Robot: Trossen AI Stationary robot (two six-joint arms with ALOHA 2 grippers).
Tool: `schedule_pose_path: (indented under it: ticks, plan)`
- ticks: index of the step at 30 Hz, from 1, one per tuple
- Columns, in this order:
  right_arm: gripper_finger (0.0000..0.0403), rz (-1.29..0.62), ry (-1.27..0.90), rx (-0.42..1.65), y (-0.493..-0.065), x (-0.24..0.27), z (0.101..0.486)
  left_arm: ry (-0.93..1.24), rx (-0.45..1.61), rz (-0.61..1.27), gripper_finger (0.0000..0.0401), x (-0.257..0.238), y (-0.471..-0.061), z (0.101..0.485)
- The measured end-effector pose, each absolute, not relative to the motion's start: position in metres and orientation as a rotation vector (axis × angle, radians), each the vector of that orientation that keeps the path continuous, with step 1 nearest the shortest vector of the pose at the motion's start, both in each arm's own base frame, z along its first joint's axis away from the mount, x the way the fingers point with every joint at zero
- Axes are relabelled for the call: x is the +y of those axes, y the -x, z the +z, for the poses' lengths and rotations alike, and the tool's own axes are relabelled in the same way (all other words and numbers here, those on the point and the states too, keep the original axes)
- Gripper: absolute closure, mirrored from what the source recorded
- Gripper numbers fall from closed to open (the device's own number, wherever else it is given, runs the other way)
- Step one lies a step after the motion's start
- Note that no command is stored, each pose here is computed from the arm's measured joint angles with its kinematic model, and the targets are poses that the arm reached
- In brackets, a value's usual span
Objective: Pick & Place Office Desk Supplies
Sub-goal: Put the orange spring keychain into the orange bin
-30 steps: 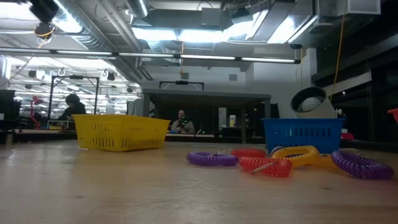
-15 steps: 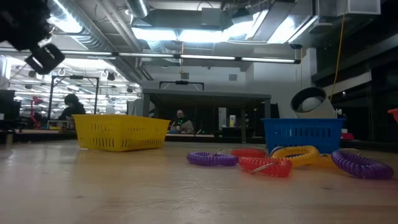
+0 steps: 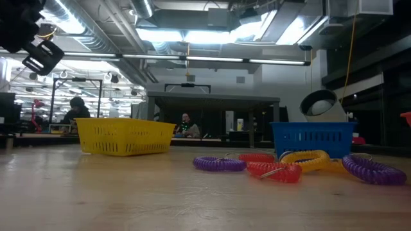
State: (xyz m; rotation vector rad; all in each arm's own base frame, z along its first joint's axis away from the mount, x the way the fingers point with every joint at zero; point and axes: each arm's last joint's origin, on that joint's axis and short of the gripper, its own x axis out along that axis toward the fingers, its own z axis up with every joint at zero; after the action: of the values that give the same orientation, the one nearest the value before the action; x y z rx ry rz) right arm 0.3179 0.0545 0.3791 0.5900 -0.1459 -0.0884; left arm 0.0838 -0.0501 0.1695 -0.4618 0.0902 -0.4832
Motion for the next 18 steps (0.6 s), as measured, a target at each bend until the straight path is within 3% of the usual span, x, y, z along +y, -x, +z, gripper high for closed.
schedule_pose_path:
  ticks: [9, 18]
  plan:
    - [0.0243, -0.086, -0.597, -0.04, -0.319, 0.055, 0.369, 0.052, 0.047, -0.477, 0.0336, -0.052, -0.087, 0.165]
    - [0.0243, -0.139, -0.621, 0.313, -0.331, 0.035, 0.324, 0.003, 0.035, -0.477, 0.0338, -0.052, -0.087, 0.164]
